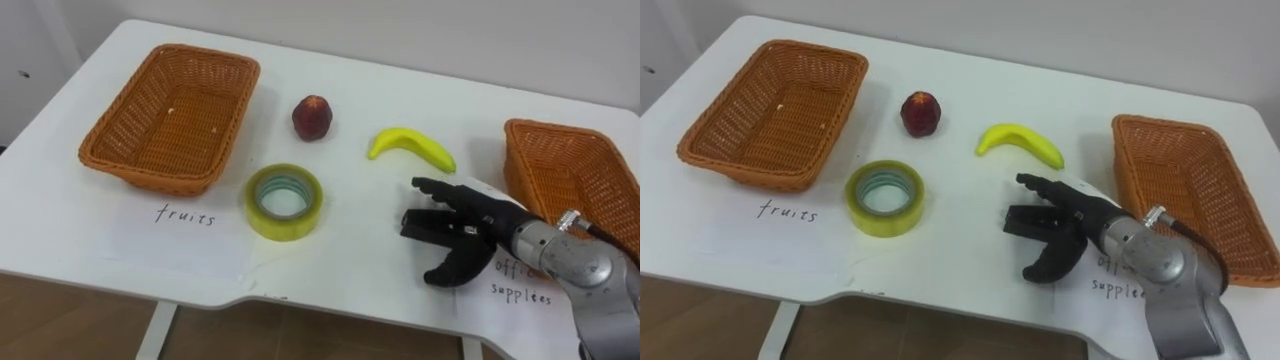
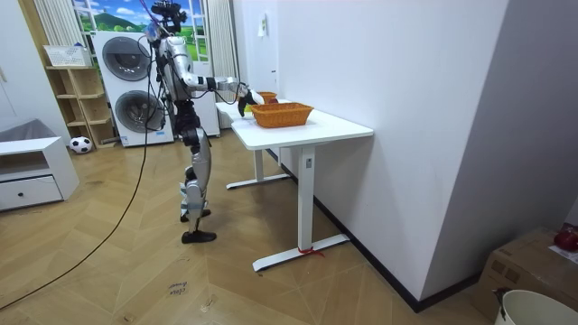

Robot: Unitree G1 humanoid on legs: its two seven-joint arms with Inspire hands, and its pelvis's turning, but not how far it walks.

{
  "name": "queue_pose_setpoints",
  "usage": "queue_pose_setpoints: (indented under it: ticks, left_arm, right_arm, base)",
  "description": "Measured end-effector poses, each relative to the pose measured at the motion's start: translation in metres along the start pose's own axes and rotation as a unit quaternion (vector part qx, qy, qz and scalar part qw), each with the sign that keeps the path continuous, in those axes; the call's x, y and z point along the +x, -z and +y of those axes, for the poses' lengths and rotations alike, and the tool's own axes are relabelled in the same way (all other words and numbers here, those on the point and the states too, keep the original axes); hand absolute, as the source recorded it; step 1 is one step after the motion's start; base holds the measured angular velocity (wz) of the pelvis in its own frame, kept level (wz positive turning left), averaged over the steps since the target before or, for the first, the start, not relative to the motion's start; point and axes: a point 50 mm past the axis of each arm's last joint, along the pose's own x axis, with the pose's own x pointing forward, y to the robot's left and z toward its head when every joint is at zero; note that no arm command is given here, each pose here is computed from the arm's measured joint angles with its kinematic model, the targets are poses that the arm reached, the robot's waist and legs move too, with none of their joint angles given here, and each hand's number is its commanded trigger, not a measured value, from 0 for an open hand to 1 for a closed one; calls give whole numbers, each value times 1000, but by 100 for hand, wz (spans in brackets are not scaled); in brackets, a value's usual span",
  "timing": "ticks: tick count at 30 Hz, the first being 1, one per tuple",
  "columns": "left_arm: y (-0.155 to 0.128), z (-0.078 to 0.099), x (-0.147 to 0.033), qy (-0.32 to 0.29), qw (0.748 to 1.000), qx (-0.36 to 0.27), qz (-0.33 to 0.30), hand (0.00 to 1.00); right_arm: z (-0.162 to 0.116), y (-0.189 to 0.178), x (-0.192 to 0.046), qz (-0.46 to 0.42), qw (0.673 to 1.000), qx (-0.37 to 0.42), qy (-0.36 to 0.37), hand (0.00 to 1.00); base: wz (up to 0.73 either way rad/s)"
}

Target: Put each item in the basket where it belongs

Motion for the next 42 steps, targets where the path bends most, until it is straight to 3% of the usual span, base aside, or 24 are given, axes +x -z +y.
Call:
queue_pose_setpoints:
  ticks: [15, 42]
  left_arm:
    - [2, 1, 0, -5, 1000, -2, 5, 0]
    - [-1, 1, 1, -12, 1000, -3, 7, 0]
  right_arm:
    - [2, 4, 2, 34, 998, -51, 26, 0]
    - [1, 24, 13, 76, 997, -11, 19, 0]
  base:
    - [0]
    - [1]
